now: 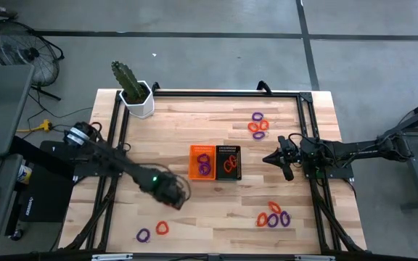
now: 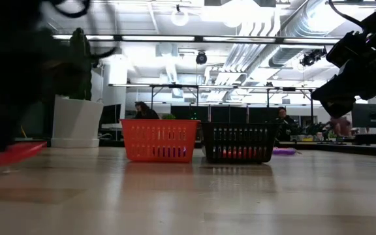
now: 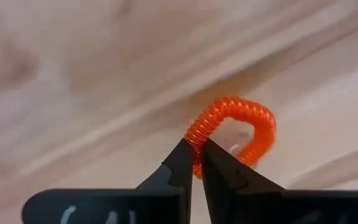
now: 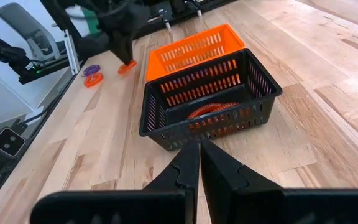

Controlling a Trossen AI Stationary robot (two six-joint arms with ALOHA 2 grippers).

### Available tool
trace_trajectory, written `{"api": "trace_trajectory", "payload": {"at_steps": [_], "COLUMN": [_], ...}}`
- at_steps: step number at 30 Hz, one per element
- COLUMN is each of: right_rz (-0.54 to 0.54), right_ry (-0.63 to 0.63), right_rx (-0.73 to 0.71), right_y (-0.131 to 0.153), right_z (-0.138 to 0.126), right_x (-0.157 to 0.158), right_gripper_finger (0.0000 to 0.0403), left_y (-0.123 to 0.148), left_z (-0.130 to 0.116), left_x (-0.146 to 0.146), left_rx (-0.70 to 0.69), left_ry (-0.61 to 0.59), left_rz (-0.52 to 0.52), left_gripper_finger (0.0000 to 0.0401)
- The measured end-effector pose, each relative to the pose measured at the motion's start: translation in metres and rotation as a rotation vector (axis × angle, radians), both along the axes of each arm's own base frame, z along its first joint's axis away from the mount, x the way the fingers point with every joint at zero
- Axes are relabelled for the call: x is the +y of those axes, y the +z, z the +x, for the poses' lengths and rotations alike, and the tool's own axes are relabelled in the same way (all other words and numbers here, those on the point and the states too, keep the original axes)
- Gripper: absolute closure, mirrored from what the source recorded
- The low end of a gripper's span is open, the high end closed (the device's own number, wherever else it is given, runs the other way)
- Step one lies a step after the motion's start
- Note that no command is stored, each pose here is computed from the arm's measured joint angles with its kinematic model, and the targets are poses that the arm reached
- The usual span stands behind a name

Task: Sort spring keychains
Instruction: Put the orange spring keychain into the black bin

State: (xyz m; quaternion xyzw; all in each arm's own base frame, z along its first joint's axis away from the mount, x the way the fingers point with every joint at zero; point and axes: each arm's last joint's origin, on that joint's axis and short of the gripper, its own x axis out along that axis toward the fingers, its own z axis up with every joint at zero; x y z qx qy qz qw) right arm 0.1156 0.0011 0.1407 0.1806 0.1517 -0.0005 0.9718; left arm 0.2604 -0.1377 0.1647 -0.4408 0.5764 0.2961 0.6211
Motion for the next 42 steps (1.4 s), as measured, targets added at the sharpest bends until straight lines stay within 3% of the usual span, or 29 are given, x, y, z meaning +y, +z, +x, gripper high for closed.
{"api": "trace_trajectory", "payload": {"at_steps": [11,19,29,38,42], "right_rz": [0.000,0.000,0.000,0.000,0.000], "right_ry": [0.000,0.000,0.000,0.000,0.000], "right_rx": [0.001,0.000,0.001,0.000,0.000], "right_y": [0.000,0.000,0.000,0.000,0.000], "right_z": [0.000,0.000,0.000,0.000,0.000], "right_x": [0.000,0.000,0.000,0.000,0.000], "right_gripper_finger": [0.0391,0.0391,0.0391,0.0391,0.0391], "left_y": [0.071,0.099,0.090,0.076,0.076], "left_z": [0.067,0.114,0.174,0.188,0.186], "left_x": [0.053,0.086,0.110,0.116,0.117], "left_rx": [-0.301,-0.359,-0.348,-0.298,-0.269], "left_ry": [-0.113,-0.215,-0.337,-0.379,-0.380], "left_rz": [0.119,0.198,0.183,0.195,0.223], "left_gripper_finger": [0.0382,0.0382,0.0382,0.0381,0.0354]}}
